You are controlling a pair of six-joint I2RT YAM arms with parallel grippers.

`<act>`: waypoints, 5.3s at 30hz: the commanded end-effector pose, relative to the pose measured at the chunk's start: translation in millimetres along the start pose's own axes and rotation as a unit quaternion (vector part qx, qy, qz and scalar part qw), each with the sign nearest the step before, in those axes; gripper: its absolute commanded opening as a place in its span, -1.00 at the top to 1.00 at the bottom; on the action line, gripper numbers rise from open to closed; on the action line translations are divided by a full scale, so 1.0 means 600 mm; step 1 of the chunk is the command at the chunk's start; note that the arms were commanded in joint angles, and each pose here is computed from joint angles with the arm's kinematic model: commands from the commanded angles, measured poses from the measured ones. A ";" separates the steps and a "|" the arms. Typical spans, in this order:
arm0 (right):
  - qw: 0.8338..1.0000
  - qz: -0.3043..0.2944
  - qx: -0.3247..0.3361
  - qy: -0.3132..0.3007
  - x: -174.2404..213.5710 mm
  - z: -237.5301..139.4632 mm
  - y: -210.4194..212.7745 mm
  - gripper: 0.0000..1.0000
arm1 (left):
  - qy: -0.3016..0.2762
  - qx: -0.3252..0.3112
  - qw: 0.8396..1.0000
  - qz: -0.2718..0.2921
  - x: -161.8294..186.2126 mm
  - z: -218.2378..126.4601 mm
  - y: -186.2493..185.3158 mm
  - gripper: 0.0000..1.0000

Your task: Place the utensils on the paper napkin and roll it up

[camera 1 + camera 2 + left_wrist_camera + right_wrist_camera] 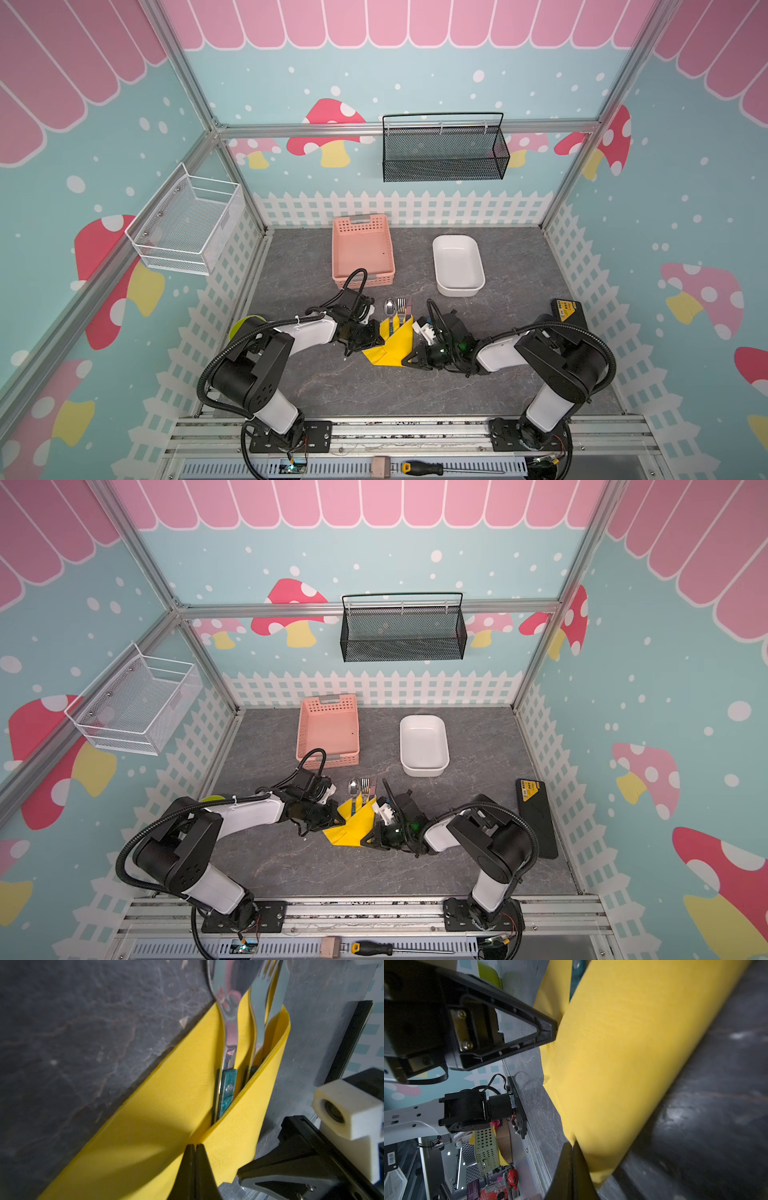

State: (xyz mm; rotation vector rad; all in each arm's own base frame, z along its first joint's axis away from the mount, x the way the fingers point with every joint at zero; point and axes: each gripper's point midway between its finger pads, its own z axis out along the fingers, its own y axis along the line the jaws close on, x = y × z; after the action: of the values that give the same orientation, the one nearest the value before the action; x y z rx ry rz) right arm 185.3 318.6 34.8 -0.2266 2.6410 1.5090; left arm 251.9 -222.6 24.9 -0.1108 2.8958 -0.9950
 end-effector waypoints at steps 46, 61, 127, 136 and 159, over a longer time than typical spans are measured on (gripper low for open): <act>0.998 -0.045 0.031 -0.033 -0.036 -0.018 0.027 0.99 | -0.001 0.000 1.000 0.007 -0.006 0.003 -0.001 1.00; 1.000 0.003 0.029 -0.009 -0.010 0.007 -0.019 0.99 | -0.013 -0.007 1.000 0.017 -0.014 -0.017 -0.011 0.82; 0.995 0.006 0.095 -0.025 -0.034 -0.031 -0.065 1.00 | 0.030 -0.085 0.993 0.078 0.023 0.027 0.000 1.00; 0.996 -0.036 0.065 -0.054 -0.071 -0.042 -0.011 1.00 | 0.030 -0.085 0.993 0.077 0.023 0.026 0.001 0.99; 0.996 -0.019 0.067 -0.053 -0.074 -0.037 -0.030 1.00 | 0.033 -0.086 0.993 0.077 0.027 0.026 0.004 0.99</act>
State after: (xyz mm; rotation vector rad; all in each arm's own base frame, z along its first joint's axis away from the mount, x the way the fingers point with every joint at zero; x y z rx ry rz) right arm 223.5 291.5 23.3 -0.1599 2.6672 1.2925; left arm 244.3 -237.8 20.0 0.1256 2.9607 -0.7709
